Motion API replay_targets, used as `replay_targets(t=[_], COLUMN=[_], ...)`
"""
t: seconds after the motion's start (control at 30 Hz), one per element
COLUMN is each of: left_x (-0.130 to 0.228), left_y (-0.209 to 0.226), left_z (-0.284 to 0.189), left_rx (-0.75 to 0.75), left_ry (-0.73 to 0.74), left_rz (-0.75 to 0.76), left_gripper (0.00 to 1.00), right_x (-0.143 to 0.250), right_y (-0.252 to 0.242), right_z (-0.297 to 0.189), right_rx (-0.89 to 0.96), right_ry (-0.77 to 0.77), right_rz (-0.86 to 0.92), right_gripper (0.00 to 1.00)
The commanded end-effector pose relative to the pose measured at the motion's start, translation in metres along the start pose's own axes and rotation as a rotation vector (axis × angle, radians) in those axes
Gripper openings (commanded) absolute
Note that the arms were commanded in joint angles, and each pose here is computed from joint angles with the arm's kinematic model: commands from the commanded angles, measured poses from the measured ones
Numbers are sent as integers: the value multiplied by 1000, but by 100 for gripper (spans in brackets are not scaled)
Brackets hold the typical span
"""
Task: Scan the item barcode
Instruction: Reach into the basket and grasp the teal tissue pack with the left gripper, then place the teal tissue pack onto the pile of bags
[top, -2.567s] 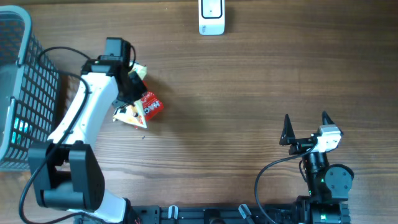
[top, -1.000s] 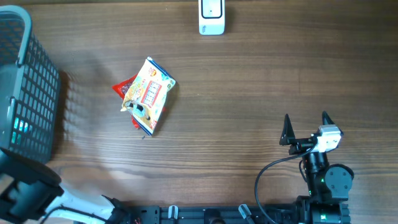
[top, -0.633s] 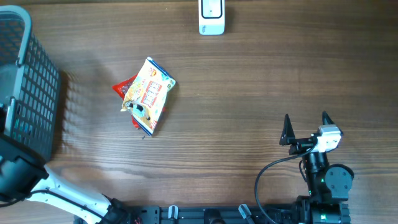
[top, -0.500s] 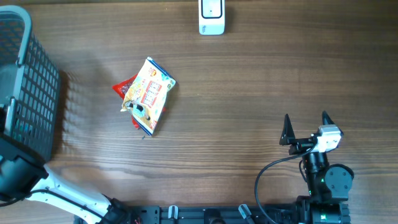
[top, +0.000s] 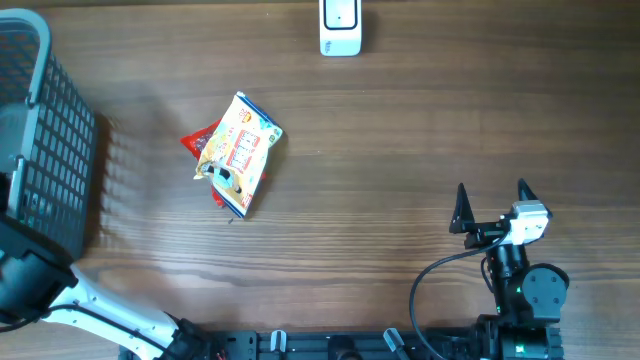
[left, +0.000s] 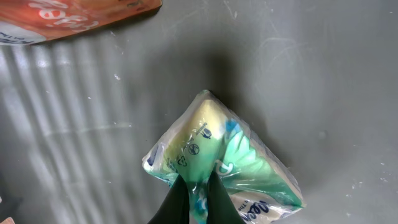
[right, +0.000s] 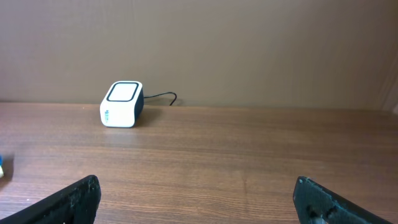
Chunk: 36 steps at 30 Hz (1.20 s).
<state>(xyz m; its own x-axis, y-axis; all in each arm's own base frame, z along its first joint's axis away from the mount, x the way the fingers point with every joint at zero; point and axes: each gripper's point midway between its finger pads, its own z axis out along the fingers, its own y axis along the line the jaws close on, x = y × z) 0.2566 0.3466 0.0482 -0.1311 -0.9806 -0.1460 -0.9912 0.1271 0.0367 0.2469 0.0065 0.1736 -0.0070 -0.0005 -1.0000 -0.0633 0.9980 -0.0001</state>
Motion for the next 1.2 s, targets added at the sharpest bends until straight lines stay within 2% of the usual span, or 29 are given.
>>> replay_targets(t=[0.0,0.1,0.3,0.37,0.5,0.6,0.73,0.87,0.93,1.03,1.07,1.17], left_x=[-5,-14,-32,-31,-9,22,88,169,203,247,267,307], left_y=[2,0,-2,-9,-30,-46,-85,-125,-140,-156,-161,-169], left_z=[-17,-47,-153,-195,-296,-343,-368,-356,-344,-308,-282,-235], left_rx=[15,56,227,344,680,889,1092,1081,1031,864,739,550], left_ry=[-32,-99,-337,-411,-544,-522,-323,-126,-83,-58,-53,-3], left_rz=[-7,-16,-47,-42,35,72,207,384,490,624,677,789], left_gripper=[4,4,4,4,4,4,4,4,4,4,4,4], right_x=[-2,-2,-2,-2,-2,-2,-2,-2,-2,-2,-2,-2], right_y=[-5,-5,-5,-5,-5,-5,-5,-5,-5,-5,-5,-4], right_z=[0,0,0,0,0,0,0,0,0,0,0,0], right_rx=[24,24,24,24,24,24,24,24,24,24,24,23], right_ry=[-8,-8,-8,-8,-8,-8,-8,-8,-8,-8,-8,-8], right_rz=[7,7,7,6,7,7,7,7,7,7,7,7], right_gripper=[100,100,100,100,100,100,100,100,100,100,99,100])
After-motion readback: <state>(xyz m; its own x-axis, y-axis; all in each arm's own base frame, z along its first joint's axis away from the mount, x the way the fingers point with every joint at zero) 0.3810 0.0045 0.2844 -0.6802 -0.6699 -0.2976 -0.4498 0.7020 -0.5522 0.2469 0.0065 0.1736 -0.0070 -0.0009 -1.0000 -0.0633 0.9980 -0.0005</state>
